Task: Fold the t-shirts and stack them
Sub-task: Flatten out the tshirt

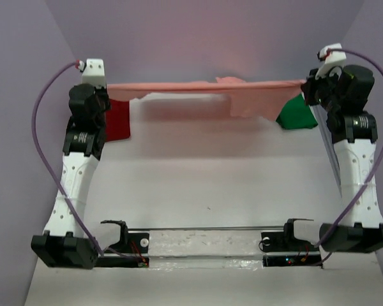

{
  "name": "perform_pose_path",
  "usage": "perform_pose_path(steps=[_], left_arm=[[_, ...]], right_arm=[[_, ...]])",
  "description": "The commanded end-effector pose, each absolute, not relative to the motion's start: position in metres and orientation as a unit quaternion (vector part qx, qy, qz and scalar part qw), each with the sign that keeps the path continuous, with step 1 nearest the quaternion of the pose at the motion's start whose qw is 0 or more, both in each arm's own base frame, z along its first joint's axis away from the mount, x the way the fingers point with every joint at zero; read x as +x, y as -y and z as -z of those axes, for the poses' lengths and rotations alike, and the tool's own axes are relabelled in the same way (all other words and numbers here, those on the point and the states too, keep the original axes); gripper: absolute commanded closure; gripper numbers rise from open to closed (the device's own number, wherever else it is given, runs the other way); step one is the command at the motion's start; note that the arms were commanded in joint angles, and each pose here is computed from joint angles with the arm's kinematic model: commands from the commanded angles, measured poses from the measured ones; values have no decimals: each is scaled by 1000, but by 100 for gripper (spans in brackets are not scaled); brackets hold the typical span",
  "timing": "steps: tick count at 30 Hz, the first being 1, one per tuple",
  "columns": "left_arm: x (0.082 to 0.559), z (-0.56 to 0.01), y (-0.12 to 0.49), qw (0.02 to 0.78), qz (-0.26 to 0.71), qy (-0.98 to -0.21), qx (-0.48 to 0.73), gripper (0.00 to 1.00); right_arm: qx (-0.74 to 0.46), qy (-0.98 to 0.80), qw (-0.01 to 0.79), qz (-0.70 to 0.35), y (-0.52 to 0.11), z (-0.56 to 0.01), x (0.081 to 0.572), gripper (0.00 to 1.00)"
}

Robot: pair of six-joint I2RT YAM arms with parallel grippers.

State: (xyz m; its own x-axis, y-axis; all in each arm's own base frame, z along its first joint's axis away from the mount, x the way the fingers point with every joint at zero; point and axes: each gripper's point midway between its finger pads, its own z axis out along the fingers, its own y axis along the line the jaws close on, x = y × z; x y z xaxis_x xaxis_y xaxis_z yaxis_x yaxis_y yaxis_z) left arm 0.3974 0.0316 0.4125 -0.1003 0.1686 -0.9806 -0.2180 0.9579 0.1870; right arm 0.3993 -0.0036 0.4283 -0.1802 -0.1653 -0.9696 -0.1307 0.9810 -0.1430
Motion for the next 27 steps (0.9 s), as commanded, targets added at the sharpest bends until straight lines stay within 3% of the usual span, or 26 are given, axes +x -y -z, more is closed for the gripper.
perform_pose_path(steps=[1, 4, 11, 20, 27], left_arm=[[360, -359, -47, 640, -170, -749, -22, 100], [328, -320, -45, 614, -164, -772, -7, 100], [274, -383, -57, 666, -176, -724, -28, 100], [290, -402, -54, 672, -169, -721, -17, 100], [351, -348, -53, 630, -171, -758, 0, 100]], right_arm=[[-88, -782, 615, 49, 20, -394, 353, 100], [-89, -779, 618, 61, 19, -393, 306, 100], [-68, -758, 643, 89, 26, -426, 262, 100], [-59, -754, 649, 77, 26, -435, 286, 100], [-62, -788, 610, 64, 31, -380, 354, 100]])
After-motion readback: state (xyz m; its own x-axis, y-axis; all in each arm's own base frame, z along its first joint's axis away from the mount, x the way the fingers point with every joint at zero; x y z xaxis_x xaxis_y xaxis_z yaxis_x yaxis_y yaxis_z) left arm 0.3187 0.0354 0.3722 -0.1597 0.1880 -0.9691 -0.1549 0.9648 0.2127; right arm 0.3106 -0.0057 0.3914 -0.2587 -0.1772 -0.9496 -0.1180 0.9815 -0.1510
